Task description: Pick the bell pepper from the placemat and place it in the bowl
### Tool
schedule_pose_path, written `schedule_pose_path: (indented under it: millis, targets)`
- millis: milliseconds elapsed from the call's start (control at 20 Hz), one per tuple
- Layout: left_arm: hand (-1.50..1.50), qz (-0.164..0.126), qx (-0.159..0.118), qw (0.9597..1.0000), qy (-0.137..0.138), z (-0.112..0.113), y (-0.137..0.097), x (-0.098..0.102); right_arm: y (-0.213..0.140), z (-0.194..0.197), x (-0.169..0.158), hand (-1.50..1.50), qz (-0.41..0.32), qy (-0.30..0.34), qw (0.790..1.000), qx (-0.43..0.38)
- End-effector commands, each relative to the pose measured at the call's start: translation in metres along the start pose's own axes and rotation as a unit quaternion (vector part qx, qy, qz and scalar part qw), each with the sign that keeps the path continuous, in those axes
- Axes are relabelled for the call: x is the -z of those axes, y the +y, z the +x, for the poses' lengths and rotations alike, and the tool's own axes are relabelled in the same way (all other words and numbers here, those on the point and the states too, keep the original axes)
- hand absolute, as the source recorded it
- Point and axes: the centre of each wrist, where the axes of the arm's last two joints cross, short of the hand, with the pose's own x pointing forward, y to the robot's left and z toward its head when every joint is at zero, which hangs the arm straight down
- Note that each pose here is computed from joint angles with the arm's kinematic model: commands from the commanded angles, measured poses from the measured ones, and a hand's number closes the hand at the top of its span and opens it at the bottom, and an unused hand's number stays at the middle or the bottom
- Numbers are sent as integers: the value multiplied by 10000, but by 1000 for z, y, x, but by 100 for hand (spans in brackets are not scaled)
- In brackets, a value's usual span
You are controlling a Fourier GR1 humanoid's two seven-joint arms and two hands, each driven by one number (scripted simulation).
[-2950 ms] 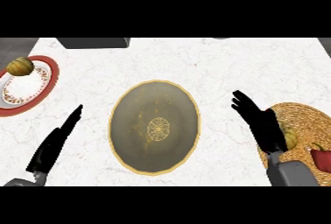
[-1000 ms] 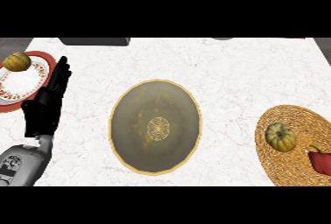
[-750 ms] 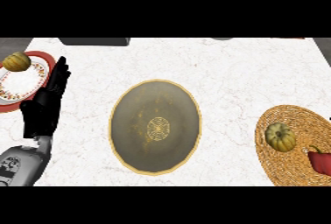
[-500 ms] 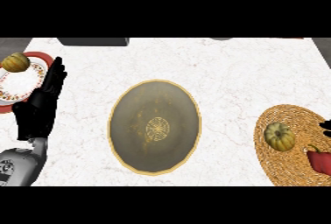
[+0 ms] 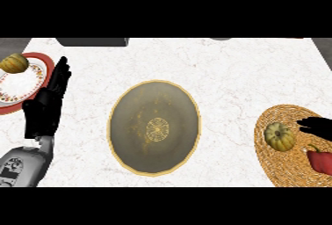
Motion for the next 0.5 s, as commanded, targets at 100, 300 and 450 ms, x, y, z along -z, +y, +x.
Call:
schedule_pose_path:
  millis: [100, 300, 450]
  targets:
    - [0, 43, 39, 10000, 25, -12, 23, 6, 32, 4, 25, -150, 213, -330, 9991, 166]
    - [0, 42, -14, 10000, 33, 0, 3, -8, 29, -15, 34, -150, 262, -292, 9990, 213]
    - [0, 69, 32, 10000, -29, -6, 11, -19, 45, -3, 48, 150, 368, -426, 9982, -210]
